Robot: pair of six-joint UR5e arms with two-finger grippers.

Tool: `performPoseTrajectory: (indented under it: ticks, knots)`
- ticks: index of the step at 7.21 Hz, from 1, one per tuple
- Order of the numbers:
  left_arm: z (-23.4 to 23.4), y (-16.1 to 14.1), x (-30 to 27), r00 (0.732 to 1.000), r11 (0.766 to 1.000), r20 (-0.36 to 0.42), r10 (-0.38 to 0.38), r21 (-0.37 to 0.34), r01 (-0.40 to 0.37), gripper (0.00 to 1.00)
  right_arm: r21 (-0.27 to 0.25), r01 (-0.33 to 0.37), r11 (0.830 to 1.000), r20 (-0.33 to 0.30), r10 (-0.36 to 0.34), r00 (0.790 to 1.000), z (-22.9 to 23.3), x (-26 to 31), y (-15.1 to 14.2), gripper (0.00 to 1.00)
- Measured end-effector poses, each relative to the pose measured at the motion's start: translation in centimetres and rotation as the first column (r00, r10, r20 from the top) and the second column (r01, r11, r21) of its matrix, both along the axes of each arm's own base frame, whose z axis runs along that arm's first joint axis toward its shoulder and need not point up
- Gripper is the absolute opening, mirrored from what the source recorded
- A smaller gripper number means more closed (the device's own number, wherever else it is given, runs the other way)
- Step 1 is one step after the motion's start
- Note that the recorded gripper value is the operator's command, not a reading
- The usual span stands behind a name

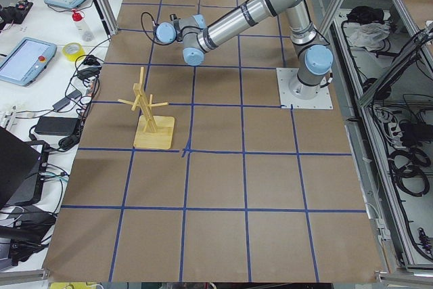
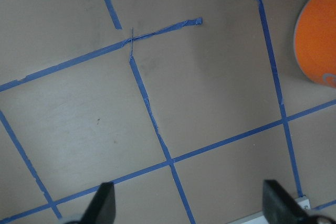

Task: Flip cup
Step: 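Lift the cup with the left gripper and rotate it upright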

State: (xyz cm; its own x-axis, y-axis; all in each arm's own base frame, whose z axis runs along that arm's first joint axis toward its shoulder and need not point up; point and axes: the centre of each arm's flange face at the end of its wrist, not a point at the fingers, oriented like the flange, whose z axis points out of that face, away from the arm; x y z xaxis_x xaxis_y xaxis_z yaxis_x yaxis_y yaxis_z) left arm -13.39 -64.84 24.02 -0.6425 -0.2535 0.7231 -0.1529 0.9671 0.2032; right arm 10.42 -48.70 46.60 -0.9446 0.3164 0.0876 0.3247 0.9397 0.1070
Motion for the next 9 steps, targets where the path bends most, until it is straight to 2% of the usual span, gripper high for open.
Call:
performPoseTrajectory:
  ticks: [1,2,3,4,5,6,7,8,9]
  knots:
    - [2.5,-1.3,1.5,0.979,1.000,0.204,-0.005,-0.028,0.011,0.00,-0.006,-0.008,1.000,0.014,0.008,1.000,0.2,0.1,0.0,1.00]
    - [4.4,-2.7,2.9,0.910,0.998,0.415,-0.017,-0.051,0.042,0.00,-0.012,-0.031,0.999,0.054,0.032,0.998,0.4,0.5,0.0,1.00]
    - [5.8,-3.9,4.1,0.809,0.991,0.585,-0.052,-0.073,0.116,0.00,-0.024,-0.068,0.997,0.113,0.071,0.991,0.5,1.1,0.0,1.00]
    - [6.2,-4.5,4.9,0.707,0.970,0.697,-0.119,-0.070,0.233,0.00,-0.034,-0.093,0.995,0.134,0.097,0.986,0.7,1.3,0.0,1.00]
    - [5.8,-4.7,5.5,0.624,0.942,0.761,-0.179,-0.050,0.332,0.00,-0.038,-0.109,0.993,0.110,0.113,0.988,0.9,1.1,0.0,1.00]
    - [4.9,-4.6,5.8,0.578,0.922,0.790,-0.206,-0.042,0.385,0.00,-0.035,-0.123,0.992,0.051,0.125,0.991,1.2,0.7,0.0,1.00]
    - [3.6,-4.3,5.9,0.558,0.911,0.800,-0.221,-0.034,0.410,0.16,-0.035,-0.132,0.991,-0.001,0.132,0.991,1.3,0.2,-0.1,1.00]
    - [2.4,-3.8,5.9,0.550,0.907,0.801,-0.237,-0.020,0.421,0.99,-0.063,-0.135,0.989,-0.034,0.134,0.990,1.7,0.0,-0.4,1.00]
    - [1.5,-3.6,6.1,0.538,0.906,0.804,-0.254,0.003,0.424,1.00,-0.092,-0.136,0.986,-0.049,0.132,0.990,2.1,0.0,-0.6,1.00]
